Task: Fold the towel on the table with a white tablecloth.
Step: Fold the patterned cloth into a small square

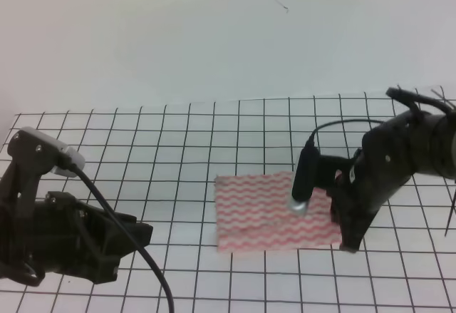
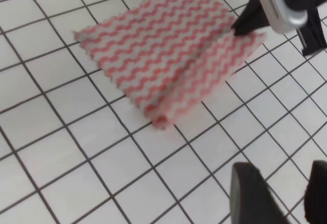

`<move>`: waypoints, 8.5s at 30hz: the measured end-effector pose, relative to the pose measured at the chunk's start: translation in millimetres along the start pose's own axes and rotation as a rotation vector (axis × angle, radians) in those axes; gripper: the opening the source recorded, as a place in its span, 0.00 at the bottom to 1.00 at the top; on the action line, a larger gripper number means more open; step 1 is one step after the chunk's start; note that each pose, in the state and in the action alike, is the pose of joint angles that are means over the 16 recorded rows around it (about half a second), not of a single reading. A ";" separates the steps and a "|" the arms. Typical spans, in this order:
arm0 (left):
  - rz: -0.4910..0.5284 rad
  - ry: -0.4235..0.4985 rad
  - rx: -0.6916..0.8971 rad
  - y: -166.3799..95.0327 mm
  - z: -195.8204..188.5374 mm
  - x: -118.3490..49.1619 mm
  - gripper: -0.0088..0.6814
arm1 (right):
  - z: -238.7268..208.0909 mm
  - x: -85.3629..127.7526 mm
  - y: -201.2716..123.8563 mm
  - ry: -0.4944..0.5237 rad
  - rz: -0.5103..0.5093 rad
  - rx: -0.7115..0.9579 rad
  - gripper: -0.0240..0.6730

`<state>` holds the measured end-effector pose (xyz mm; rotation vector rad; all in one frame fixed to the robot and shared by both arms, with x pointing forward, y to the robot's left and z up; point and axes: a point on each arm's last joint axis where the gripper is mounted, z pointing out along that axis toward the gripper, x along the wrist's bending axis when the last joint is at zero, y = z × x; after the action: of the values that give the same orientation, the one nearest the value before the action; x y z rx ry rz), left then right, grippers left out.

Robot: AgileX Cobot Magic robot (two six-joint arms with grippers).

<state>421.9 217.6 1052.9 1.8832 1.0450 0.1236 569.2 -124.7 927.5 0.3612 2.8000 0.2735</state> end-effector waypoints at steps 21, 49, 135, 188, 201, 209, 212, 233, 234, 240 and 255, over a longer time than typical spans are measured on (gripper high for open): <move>-0.016 0.005 0.029 -1.8 7.0 5.9 0.34 | 15.7 -45.5 9.8 -0.116 -0.013 -0.007 0.04; -0.016 -0.001 0.031 -2.0 7.3 5.6 0.34 | 24.8 -59.7 14.3 -0.212 -0.059 -0.001 0.04; 0.049 -0.269 0.551 80.6 262.0 106.0 0.44 | -49.3 -33.5 30.0 0.108 0.230 -0.157 0.51; 0.057 -0.238 0.600 103.3 271.5 90.7 0.31 | -49.1 -33.7 27.8 0.100 0.204 -0.134 0.51; 0.066 -0.192 0.658 97.5 278.9 76.5 0.45 | -49.6 -34.5 26.7 0.089 0.192 -0.124 0.51; 0.088 -0.188 0.657 102.3 271.9 66.5 0.39 | -49.9 -34.5 26.7 0.089 0.194 -0.125 0.51; 0.118 -0.182 0.644 105.9 264.4 62.2 0.38 | -50.1 -34.6 26.8 0.088 0.195 -0.125 0.51; 0.254 -0.222 0.592 88.0 258.6 62.3 0.38 | -50.5 -34.5 26.8 0.089 0.204 -0.125 0.51; 0.251 -0.217 0.591 86.1 261.4 64.0 0.38 | -50.5 -34.6 26.8 0.088 0.205 -0.126 0.51; 0.229 -0.208 0.590 77.4 273.0 70.3 0.37 | -50.5 -34.7 27.0 0.087 0.206 -0.128 0.51; 0.186 -0.232 0.577 74.6 278.3 69.7 0.11 | -50.5 -35.3 27.4 0.081 0.207 -0.133 0.51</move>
<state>645.2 62.2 935.0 2.4421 0.7932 -0.3171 591.5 -115.8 990.5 0.6216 2.8049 0.5287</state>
